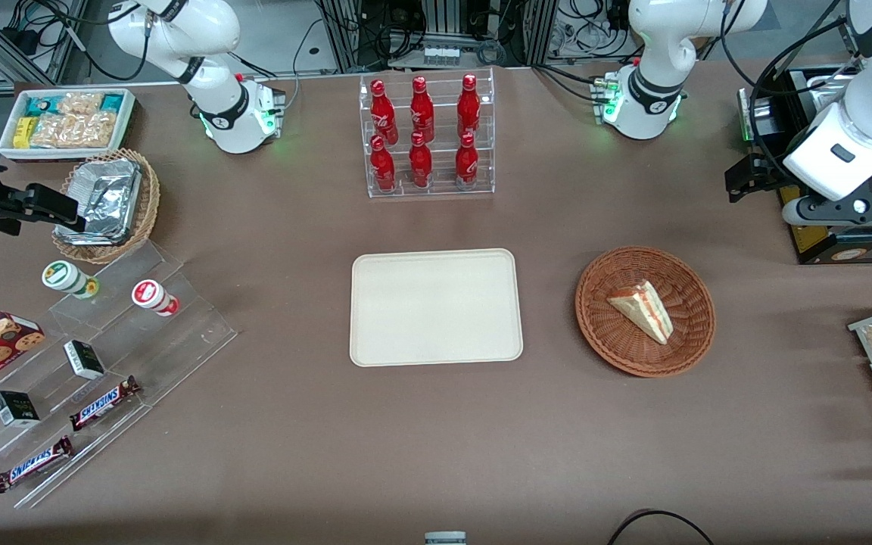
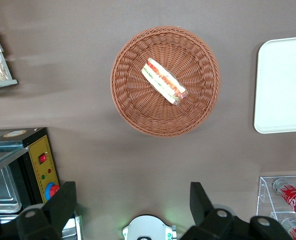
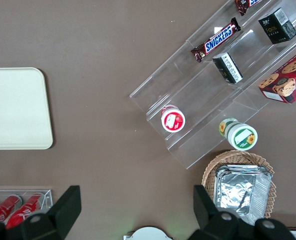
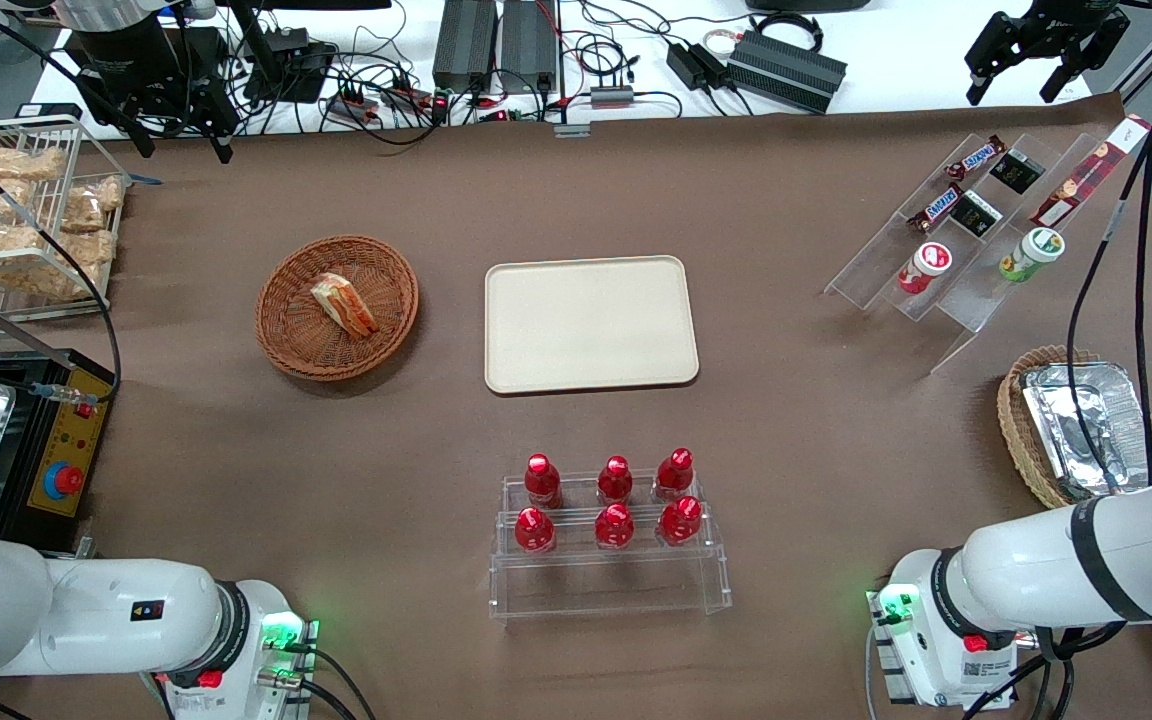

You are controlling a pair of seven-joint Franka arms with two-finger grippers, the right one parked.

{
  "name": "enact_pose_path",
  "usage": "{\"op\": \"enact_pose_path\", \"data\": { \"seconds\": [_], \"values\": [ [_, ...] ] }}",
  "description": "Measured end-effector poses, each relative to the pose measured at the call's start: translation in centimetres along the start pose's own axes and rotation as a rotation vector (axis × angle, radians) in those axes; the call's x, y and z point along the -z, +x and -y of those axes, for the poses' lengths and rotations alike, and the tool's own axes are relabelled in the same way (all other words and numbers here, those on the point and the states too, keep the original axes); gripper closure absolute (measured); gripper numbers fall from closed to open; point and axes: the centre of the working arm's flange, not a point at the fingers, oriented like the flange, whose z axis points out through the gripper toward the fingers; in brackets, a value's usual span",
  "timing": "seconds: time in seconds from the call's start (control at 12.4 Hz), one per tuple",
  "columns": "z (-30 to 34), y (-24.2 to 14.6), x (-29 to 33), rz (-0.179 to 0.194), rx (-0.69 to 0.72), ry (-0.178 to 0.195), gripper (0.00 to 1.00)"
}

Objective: Place sandwich from basket to tray
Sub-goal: 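Move the left gripper over the sandwich in the wicker basket, then lower the left gripper and close it on the wrapped sandwich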

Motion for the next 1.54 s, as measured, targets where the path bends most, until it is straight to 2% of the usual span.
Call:
{"op": "enact_pose_path", "data": {
  "seconds": [0.16,0.32,0.65,0.81,1.05,1.21,1.37,1.54],
  "values": [
    [0.0,0.0,0.3,-0.003,0.001,-0.008,0.0],
    [0.2,0.5,-0.5,0.017,0.004,-0.027,0.0],
    [-0.1,5.2,-7.1,0.079,0.001,-0.044,0.0],
    [-0.5,6.7,-11.3,0.087,0.006,-0.048,0.0],
    [-1.0,7.4,-17.1,0.027,0.069,-0.052,0.0],
    [-1.4,7.3,-20.8,-0.038,0.162,-0.061,0.0],
    [-1.8,6.5,-24.1,-0.094,0.295,-0.077,0.0],
    [-2.3,5.8,-26.1,-0.124,0.499,-0.101,0.0]
  ]
}}
